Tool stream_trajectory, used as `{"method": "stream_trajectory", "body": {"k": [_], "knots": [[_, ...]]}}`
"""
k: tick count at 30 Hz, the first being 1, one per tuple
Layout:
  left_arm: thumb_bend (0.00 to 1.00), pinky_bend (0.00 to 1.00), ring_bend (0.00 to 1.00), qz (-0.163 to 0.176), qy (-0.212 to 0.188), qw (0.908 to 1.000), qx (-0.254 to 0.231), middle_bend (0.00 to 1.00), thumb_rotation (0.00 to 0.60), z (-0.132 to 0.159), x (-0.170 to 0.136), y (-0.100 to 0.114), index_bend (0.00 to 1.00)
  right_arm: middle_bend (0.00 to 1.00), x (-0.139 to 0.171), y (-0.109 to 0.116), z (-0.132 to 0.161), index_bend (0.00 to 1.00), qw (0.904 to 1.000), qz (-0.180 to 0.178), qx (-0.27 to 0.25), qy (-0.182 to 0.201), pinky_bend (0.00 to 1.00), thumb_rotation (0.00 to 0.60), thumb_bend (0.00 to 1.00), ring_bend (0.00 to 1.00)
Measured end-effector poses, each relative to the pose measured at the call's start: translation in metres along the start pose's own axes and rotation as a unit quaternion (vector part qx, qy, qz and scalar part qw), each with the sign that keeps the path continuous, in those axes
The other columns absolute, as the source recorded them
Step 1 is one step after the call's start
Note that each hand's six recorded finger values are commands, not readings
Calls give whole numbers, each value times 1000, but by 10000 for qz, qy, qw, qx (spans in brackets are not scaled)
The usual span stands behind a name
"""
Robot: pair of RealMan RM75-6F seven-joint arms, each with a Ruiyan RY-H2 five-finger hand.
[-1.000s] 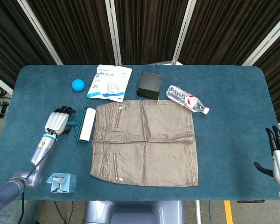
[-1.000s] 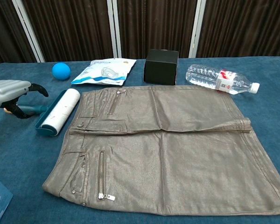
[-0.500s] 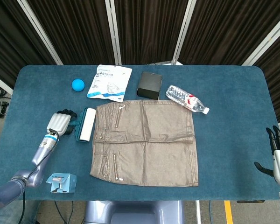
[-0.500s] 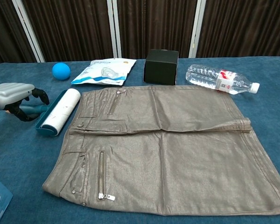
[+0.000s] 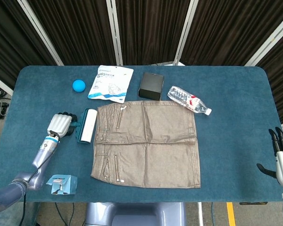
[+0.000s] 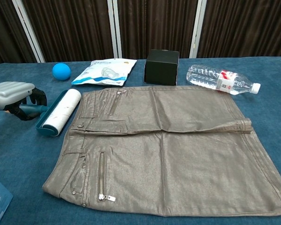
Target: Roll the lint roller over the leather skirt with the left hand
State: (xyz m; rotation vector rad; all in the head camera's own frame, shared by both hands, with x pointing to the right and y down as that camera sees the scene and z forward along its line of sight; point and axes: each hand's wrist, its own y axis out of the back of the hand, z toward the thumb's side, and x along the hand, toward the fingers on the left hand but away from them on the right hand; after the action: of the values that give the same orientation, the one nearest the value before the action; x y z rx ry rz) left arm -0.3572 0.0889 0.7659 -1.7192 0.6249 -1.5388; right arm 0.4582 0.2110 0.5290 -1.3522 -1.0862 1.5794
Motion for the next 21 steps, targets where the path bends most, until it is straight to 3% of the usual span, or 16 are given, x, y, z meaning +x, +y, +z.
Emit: {"method": "stream_trajectory", "body": {"k": [12,21], "knots": [[661,427,351,307,-462,9983,151,455,600,20,-11,38,545,0,0,3,-1,0,9999,2,-103,-12,0,600,0,0],[663,434,360,369,-952,9900,974,464,600,52,-23,74,556,0,-5,6,-6,0,9997,6,-203,-96,0,600,0,0]]}}
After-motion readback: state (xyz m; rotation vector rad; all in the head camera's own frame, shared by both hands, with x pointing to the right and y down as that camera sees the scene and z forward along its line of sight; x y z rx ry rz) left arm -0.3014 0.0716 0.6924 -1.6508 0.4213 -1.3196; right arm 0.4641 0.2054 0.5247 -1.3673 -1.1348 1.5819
